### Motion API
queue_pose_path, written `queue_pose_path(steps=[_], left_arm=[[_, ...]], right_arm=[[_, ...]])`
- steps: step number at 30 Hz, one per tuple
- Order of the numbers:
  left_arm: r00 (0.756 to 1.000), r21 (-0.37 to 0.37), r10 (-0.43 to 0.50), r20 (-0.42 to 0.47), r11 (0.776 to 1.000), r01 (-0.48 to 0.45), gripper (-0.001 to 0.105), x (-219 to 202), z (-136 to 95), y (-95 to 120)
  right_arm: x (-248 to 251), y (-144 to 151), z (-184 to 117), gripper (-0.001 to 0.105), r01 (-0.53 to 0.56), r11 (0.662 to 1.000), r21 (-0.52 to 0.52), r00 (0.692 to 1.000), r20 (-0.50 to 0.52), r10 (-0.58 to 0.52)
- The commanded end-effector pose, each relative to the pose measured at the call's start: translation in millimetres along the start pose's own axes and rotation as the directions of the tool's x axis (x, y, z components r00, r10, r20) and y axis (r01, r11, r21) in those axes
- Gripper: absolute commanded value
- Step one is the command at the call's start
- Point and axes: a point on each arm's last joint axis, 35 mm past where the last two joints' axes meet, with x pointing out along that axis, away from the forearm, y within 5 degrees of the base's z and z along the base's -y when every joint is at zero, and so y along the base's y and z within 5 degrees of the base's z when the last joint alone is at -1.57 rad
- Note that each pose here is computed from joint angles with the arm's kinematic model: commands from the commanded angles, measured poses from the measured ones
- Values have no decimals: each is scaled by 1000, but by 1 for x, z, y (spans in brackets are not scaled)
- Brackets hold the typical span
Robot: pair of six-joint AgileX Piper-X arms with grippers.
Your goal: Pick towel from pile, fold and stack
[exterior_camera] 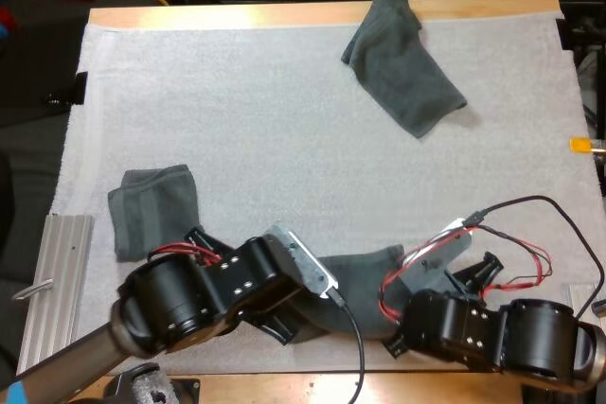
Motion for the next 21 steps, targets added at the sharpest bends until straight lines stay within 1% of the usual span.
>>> queue_pose_path(steps=[1, 5, 9, 14, 15, 19, 21], left_arm=[[999, 8, 32, 9, 999, -32, 0, 4, 6, -2], [998, 24, 67, -5, 997, -67, 0, 19, 18, -4], [997, 15, 82, -6, 997, -82, 0, 34, 32, -1], [995, -9, 97, 25, 995, -97, 0, 49, 50, 9], [994, -17, 100, 35, 995, -100, 0, 56, 57, 14], [993, -10, 112, 36, 994, -111, 0, 74, 70, 22], [992, -11, 123, 32, 992, -122, 0, 85, 77, 26]], right_arm=[[3, -6, 0, 1, 31, 999, 9, 999, 14, -31], [23, -17, -2, 1, 62, 998, 29, 998, 5, -63], [42, -28, -2, 1, 75, 996, 42, 997, 30, -77], [64, -43, -7, 1, 119, 989, 84, 991, 51, -124], [72, -51, -7, 1, 133, 986, 101, 988, 68, -140], [89, -63, -4, 1, 117, 983, 140, 987, 94, -130], [100, -69, -2, 1, 139, 981, 137, 985, 85, -152]])
